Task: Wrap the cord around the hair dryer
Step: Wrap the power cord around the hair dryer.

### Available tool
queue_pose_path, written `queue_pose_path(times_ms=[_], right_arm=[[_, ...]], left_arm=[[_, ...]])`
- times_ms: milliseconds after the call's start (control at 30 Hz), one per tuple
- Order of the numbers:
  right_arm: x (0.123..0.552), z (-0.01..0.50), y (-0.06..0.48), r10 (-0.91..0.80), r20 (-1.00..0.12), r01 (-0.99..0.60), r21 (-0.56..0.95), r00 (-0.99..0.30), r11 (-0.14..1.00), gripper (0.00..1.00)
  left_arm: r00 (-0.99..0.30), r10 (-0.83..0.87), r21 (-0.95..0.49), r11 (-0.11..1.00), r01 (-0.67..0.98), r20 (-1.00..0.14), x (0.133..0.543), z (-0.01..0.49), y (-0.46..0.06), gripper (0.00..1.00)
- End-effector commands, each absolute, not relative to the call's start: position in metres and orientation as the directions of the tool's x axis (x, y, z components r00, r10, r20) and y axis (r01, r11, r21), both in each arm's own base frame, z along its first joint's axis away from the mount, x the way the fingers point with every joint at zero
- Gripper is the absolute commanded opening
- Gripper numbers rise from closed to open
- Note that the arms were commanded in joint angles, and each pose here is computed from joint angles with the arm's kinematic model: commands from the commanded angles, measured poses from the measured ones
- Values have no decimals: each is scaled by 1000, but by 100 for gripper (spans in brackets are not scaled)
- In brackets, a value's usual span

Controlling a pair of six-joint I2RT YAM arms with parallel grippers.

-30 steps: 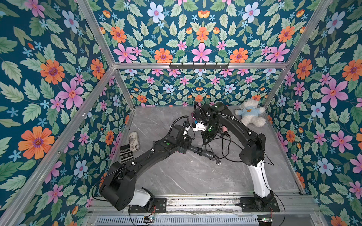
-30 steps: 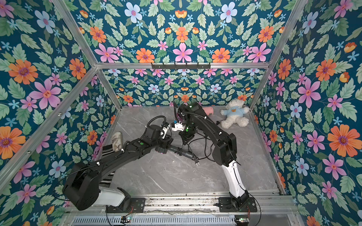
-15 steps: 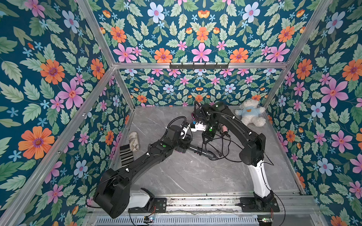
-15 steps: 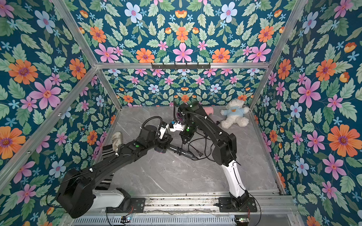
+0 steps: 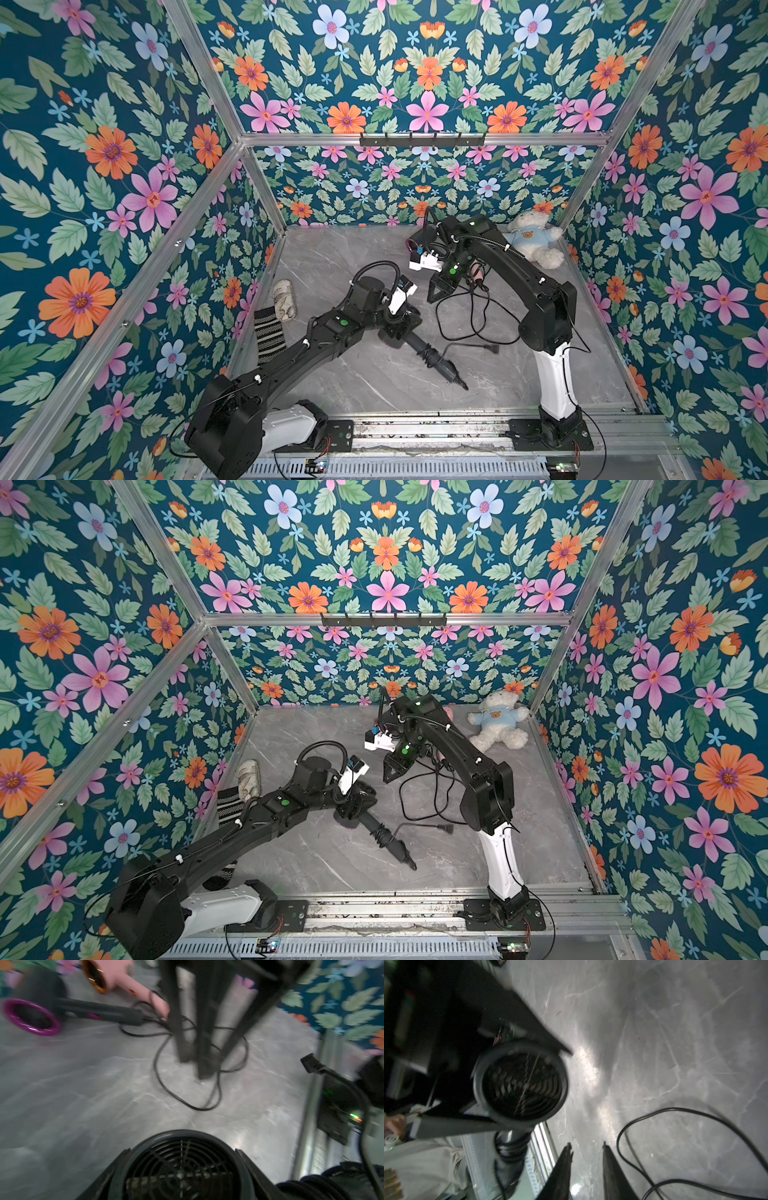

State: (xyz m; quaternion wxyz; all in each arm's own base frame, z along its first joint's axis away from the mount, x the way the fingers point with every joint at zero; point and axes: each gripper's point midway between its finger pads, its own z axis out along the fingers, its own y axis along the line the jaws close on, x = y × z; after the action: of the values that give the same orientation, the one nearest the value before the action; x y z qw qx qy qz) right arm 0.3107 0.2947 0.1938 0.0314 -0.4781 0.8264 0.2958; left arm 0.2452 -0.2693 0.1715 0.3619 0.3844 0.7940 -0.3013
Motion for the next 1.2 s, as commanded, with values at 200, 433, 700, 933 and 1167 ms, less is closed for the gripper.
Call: queue_pose_path(times_ms=[200, 433, 700, 933, 1167], right_arm=[[334, 217, 282, -631, -472, -778, 491, -616, 393, 37], [361, 222, 239, -430, -489, -646, 480, -759, 594, 37], [315, 189, 194, -250, -380, -388, 349, -890, 853, 40], [263, 137, 205, -169, -301, -299, 465, -939, 833, 41], [231, 107, 214, -241, -252, -309, 279, -937, 909, 41]], left_arm=[[-493, 321, -281, 525, 803, -809, 250, 173, -272, 0], [-650, 281, -314, 698, 643, -706, 287, 150, -242, 0], [-774, 127, -253, 902, 350, -620, 331, 130, -188, 0], [-796, 20, -303, 919, 253, -605, 347, 122, -178, 0], [-799, -75, -313, 938, 146, -597, 359, 120, -165, 0]])
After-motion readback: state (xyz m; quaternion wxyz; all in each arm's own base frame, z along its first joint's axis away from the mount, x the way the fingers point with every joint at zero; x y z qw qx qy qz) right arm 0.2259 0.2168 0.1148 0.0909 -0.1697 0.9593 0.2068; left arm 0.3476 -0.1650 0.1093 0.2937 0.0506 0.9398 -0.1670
